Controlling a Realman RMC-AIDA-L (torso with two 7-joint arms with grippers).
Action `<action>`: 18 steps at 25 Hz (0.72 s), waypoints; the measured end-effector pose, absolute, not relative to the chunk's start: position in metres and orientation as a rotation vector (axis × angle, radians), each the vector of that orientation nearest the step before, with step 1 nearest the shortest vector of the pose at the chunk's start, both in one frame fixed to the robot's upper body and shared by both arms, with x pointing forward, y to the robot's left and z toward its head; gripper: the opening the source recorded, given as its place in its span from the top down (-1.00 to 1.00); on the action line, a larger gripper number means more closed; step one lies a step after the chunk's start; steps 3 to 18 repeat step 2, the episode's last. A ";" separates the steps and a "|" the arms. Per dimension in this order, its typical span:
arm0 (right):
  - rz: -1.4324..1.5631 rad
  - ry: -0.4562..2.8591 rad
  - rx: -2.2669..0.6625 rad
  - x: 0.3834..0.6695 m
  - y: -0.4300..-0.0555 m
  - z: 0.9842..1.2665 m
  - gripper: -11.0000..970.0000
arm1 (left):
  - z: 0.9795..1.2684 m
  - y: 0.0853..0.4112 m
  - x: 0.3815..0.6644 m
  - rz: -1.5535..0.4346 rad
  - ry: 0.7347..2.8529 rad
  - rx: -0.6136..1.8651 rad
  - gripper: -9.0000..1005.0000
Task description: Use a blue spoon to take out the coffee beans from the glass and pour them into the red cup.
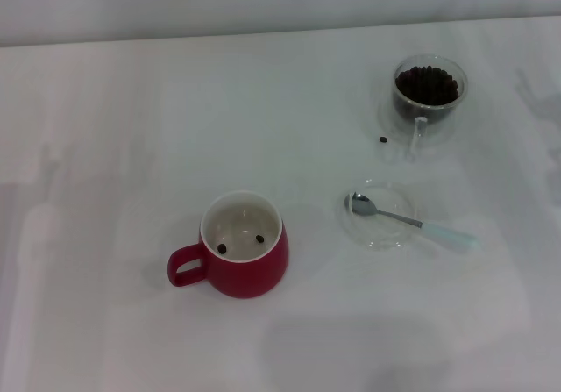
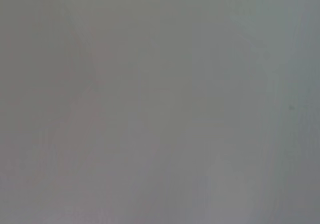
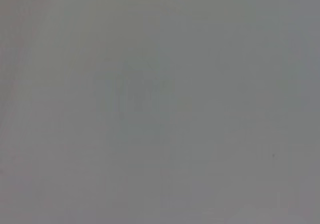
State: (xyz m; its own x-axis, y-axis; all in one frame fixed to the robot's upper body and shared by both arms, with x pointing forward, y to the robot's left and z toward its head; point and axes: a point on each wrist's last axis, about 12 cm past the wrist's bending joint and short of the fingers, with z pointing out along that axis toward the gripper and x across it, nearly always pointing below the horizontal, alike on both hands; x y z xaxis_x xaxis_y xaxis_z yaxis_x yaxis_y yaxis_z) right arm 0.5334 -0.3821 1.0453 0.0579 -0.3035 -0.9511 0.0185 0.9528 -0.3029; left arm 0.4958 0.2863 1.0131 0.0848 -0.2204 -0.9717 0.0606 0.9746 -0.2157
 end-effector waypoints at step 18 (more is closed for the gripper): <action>-0.254 1.492 -0.220 0.534 -0.384 1.047 -0.81 | 1.012 0.287 0.494 -0.209 1.476 -0.134 -0.78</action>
